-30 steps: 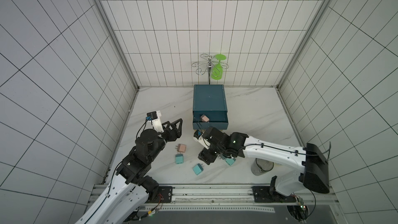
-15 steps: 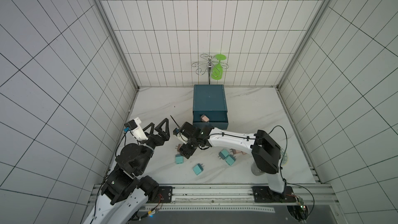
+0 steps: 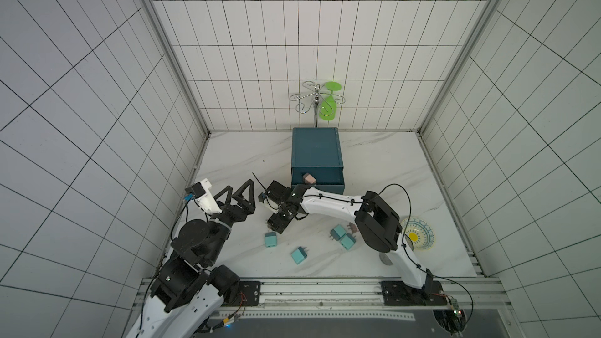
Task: Place the plugs into the drawer by color
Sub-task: Pick up the plug from the center of the board, then place the plug in the drawer, then adjust the storage box at the center of the board, then pick up the plug from the center of the board, then place the plug in the drawer.
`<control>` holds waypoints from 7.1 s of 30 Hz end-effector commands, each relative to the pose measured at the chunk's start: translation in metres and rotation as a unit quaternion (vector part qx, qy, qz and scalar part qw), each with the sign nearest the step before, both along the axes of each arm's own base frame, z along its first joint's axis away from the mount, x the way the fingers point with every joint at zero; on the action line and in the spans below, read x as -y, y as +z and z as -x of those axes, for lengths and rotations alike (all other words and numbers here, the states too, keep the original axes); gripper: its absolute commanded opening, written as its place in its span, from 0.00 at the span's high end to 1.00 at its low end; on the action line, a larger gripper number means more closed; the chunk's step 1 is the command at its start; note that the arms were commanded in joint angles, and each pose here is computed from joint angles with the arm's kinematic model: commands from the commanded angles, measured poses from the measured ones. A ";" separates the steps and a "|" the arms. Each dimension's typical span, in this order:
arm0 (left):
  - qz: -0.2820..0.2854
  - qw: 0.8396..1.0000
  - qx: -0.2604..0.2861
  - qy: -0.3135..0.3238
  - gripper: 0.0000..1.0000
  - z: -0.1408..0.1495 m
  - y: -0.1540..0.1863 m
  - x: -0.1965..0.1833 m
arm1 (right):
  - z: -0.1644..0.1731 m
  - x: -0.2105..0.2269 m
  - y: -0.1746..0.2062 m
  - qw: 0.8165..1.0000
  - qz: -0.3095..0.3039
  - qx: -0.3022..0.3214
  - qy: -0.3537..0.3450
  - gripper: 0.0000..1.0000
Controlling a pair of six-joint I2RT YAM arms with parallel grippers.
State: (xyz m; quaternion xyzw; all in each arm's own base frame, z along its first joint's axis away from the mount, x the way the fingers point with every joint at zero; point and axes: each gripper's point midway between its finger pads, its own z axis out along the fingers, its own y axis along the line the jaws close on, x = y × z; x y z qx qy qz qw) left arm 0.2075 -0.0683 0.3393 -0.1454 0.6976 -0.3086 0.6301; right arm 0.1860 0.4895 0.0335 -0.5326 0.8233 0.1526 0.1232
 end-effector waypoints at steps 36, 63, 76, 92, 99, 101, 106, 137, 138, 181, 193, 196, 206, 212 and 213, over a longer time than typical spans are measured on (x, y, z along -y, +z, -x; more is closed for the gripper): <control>0.017 0.982 0.008 -0.189 0.06 0.012 0.019 0.069 | -0.022 0.135 0.233 0.958 -0.209 -0.029 -0.195 0.64; -0.048 0.950 -0.179 -0.252 0.07 -0.055 -0.101 0.141 | -0.107 0.201 0.150 0.940 0.016 0.005 -0.341 0.57; -0.084 0.946 -0.211 -0.232 0.01 -0.068 -0.123 0.144 | -0.108 0.186 0.151 0.939 0.059 0.022 -0.338 0.34; -0.161 0.947 -0.251 -0.119 0.13 -0.100 -0.152 0.113 | -0.089 0.203 0.219 0.942 -0.027 0.048 -0.330 0.23; -0.158 0.950 -0.252 -0.090 0.14 -0.112 -0.153 0.096 | -0.061 0.225 0.248 0.939 -0.088 0.065 -0.326 0.24; -0.161 0.950 -0.256 -0.079 0.14 -0.115 -0.148 0.090 | -0.053 0.243 0.246 0.933 -0.091 0.078 -0.339 0.23; -0.146 0.947 -0.256 -0.127 0.11 -0.110 -0.141 0.106 | -0.045 0.274 0.227 0.923 -0.093 0.083 -0.365 0.21; -0.004 0.969 -0.092 -0.230 0.01 -0.036 -0.055 0.109 | -0.015 0.325 0.140 0.961 0.120 0.214 0.130 0.09; -0.003 0.969 -0.089 -0.231 0.01 -0.034 -0.053 0.109 | -0.015 0.324 0.133 0.959 0.125 0.217 0.137 0.09; -0.013 0.971 -0.097 -0.217 0.01 -0.034 -0.055 0.102 | -0.006 0.305 -0.003 0.927 0.241 0.100 0.270 0.65; -0.017 0.965 -0.123 -0.229 0.01 -0.043 -0.074 0.113 | -0.003 0.285 0.106 0.945 0.115 0.218 0.217 0.85; -0.016 0.964 -0.126 -0.233 0.01 -0.044 -0.075 0.115 | 0.006 0.268 0.146 0.953 0.040 0.231 0.191 0.93; -0.025 0.963 -0.141 -0.228 0.01 -0.051 -0.086 0.118 | 0.001 0.200 0.255 0.954 -0.193 0.224 0.059 0.96; -0.035 0.956 -0.167 -0.239 0.02 -0.056 -0.099 0.126 | -0.050 0.187 0.306 0.938 -0.231 0.225 -0.124 0.94; -0.037 0.956 -0.169 -0.238 0.02 -0.056 -0.098 0.125 | -0.062 0.190 0.307 0.936 -0.214 0.226 -0.166 0.96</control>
